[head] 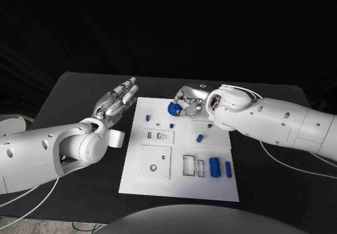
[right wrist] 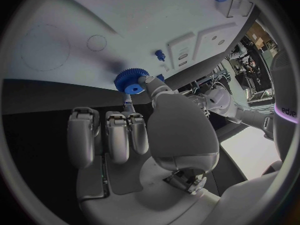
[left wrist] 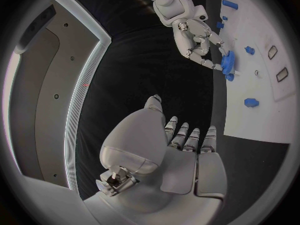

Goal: Assemble the parts on the task board

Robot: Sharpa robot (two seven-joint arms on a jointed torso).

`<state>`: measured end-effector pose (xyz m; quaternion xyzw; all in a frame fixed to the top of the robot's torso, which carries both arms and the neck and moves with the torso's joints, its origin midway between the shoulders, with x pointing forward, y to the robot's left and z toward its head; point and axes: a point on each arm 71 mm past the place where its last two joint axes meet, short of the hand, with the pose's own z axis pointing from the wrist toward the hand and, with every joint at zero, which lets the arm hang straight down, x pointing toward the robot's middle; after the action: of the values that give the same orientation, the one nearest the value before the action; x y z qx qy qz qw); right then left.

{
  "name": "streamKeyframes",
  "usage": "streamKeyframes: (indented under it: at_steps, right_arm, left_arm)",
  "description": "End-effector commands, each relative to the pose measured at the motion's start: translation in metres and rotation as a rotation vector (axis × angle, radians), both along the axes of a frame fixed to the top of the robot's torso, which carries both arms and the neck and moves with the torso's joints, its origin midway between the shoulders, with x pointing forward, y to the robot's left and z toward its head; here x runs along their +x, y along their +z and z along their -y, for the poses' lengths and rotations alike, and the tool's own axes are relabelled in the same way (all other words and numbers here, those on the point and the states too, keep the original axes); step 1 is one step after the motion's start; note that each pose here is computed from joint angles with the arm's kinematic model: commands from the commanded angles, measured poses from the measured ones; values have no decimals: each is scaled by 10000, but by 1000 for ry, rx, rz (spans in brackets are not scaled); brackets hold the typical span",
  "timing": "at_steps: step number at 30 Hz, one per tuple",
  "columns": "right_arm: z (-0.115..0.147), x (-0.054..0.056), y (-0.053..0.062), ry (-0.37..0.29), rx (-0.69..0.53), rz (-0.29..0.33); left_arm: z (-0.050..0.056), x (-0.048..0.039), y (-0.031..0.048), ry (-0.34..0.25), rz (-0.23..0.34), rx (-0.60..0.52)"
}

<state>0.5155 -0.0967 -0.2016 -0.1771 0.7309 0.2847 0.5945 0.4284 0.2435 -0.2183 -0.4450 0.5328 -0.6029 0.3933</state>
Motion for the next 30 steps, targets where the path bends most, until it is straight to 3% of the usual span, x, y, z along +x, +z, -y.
streamKeyframes:
  at_steps: [1, 18, 30]
  right_arm:
    - [-44, 0, -41, 16, -40, -7]
    - [-236, 13, -81, 42, -45, -10]
    - [-225, 22, -75, 40, -38, 1]
  left_arm:
    - [23, -3, 12, -17, 8, -11]
    - [31, -4, 11, -19, 6, -12]
    - [31, 0, 8, -20, 3, -11]
